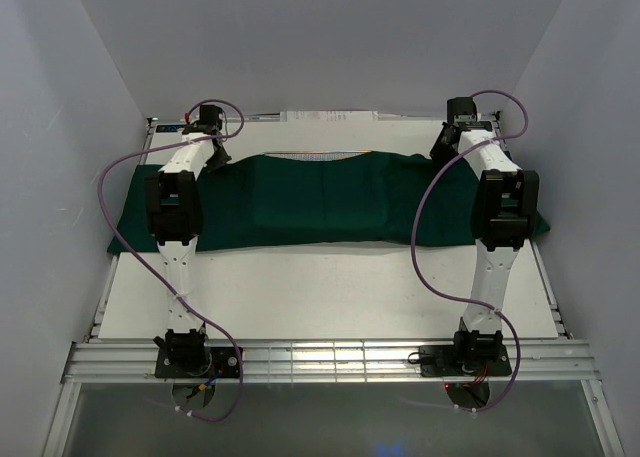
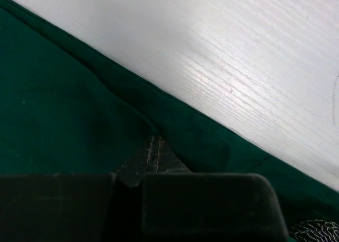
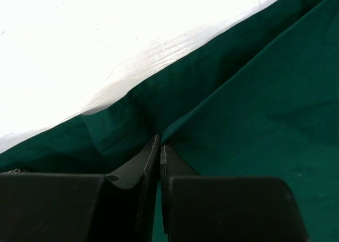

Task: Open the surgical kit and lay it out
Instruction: Open the surgical kit at the center of the board.

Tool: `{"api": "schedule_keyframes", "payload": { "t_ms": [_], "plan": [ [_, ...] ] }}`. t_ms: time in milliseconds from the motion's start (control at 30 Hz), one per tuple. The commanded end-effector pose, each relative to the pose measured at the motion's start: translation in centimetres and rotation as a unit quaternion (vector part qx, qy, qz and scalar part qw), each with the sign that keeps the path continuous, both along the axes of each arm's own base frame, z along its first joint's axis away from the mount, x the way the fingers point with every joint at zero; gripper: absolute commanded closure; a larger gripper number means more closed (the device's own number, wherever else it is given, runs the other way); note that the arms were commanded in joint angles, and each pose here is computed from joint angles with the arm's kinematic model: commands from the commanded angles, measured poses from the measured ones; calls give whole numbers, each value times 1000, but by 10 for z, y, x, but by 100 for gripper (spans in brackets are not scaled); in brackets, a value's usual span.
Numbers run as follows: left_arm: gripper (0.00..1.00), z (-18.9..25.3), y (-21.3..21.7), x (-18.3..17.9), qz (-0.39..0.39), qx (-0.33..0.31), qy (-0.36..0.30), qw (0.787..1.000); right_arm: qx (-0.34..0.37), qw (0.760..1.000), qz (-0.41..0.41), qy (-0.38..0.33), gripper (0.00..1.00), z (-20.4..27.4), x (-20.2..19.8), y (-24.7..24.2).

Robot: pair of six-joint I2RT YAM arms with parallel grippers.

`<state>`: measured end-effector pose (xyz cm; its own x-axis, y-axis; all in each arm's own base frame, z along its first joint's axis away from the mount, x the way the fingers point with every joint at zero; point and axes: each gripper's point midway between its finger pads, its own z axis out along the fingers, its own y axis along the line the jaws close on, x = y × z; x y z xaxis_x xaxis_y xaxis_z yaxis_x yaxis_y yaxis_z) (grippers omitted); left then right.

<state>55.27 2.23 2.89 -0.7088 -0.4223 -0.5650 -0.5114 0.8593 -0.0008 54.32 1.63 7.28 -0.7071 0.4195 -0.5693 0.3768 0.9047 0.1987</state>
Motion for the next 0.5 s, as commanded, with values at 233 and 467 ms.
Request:
{"api": "schedule_keyframes", "payload": {
  "t_ms": [233,467],
  "plan": [
    [100,57,12,12,7,24,-48,999,-12,999,7,-49,92,44,6,-6],
    [100,67,14,2,11,27,-49,998,-15,998,-2,-56,92,58,-5,-12]
  ]
}}
